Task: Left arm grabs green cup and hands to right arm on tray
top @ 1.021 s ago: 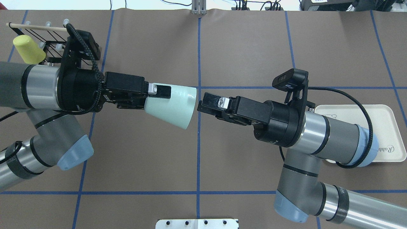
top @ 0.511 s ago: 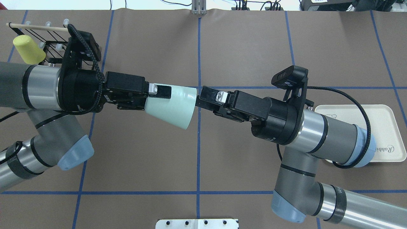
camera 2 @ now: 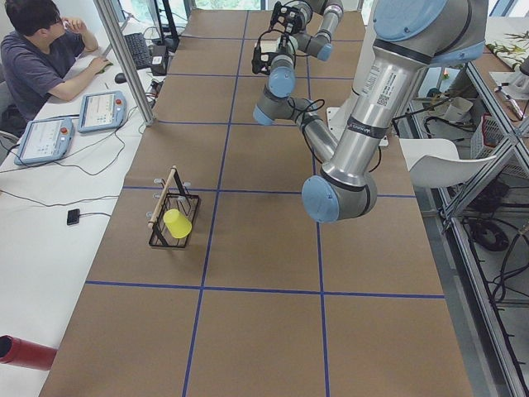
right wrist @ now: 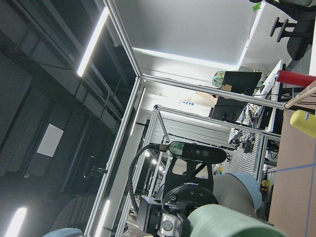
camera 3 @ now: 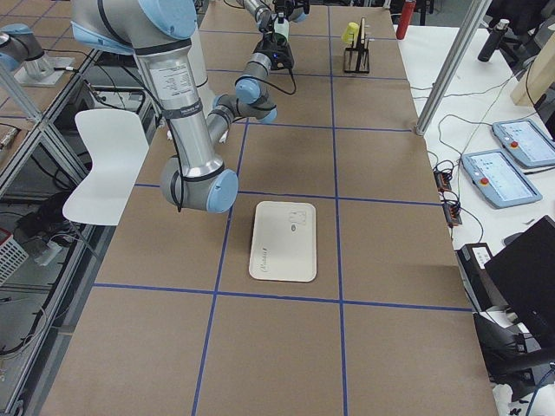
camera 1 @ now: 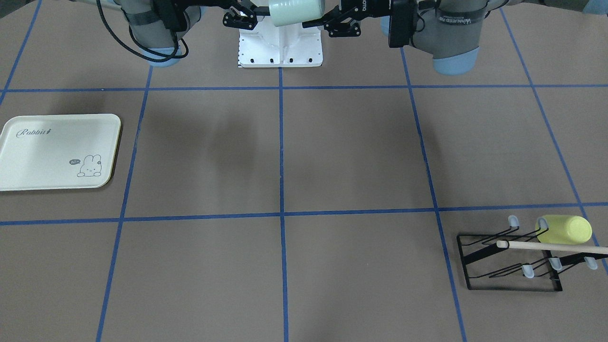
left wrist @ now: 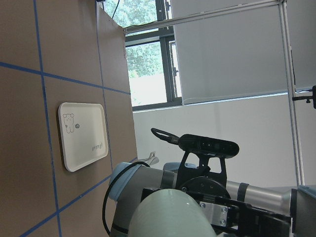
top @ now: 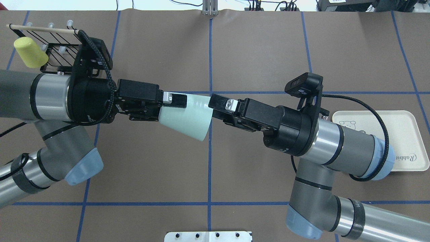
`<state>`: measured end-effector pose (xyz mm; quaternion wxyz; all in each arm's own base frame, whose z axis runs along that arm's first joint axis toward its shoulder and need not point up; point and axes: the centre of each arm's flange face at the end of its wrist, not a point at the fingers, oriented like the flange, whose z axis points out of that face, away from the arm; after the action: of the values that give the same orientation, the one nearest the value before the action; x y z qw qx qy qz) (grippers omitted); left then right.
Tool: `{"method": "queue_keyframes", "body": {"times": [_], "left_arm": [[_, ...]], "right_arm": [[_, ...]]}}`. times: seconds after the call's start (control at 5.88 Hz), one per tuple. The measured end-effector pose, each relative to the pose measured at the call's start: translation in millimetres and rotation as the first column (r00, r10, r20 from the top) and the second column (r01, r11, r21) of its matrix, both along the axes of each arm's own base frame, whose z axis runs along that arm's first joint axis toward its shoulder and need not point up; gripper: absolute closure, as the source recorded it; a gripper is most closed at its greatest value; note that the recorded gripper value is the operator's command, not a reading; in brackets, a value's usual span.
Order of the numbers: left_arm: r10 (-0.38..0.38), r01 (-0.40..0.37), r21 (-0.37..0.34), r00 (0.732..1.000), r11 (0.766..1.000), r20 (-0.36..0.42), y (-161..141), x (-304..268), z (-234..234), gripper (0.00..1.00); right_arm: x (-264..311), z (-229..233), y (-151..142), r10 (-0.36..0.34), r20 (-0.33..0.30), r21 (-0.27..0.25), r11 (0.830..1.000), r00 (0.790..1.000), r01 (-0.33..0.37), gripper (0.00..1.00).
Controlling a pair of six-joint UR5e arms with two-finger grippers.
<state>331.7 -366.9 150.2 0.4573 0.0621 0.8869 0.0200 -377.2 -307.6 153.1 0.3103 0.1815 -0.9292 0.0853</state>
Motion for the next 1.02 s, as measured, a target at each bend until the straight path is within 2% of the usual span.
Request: {"method": "queue_keyframes", "body": {"times": [0.17,0.34,0.51,0.68,0.85,1.02], "left_arm": [[-0.001,0.001,-0.005,1.000,1.000,-0.006,1.4,3.2,-1.5,1.00],[0.000,0.000,-0.005,1.000,1.000,-0.009,2.7,5.4,-3.0,1.00],[0.000,0.000,-0.006,1.000,1.000,-0.012,3.2,6.2,-3.7,0.76],[0.003,-0.003,-0.006,1.000,1.000,-0.014,3.9,6.1,-5.0,0.12],[0.007,-0.007,-0.004,1.000,1.000,-0.016,4.5,6.1,-7.3,0.00],[0.009,-0.009,-0.006,1.000,1.000,-0.009,4.4,6.7,-10.8,0.00]], "right_arm": [[-0.8,-0.5,1.6,-0.004,0.000,0.000,1.000,1.000,0.004,0.46],[-1.4,-0.8,2.3,-0.006,-0.002,-0.001,1.000,1.000,0.006,0.99],[-1.8,0.0,2.4,-0.005,-0.005,-0.002,1.000,1.000,0.005,1.00],[-2.3,1.6,2.5,-0.005,-0.010,-0.002,1.000,1.000,0.005,1.00],[-2.7,1.7,2.8,-0.006,-0.010,-0.003,1.000,1.000,0.006,1.00],[-2.1,2.3,2.8,-0.008,-0.010,-0.002,1.000,1.000,0.008,1.00]]}}
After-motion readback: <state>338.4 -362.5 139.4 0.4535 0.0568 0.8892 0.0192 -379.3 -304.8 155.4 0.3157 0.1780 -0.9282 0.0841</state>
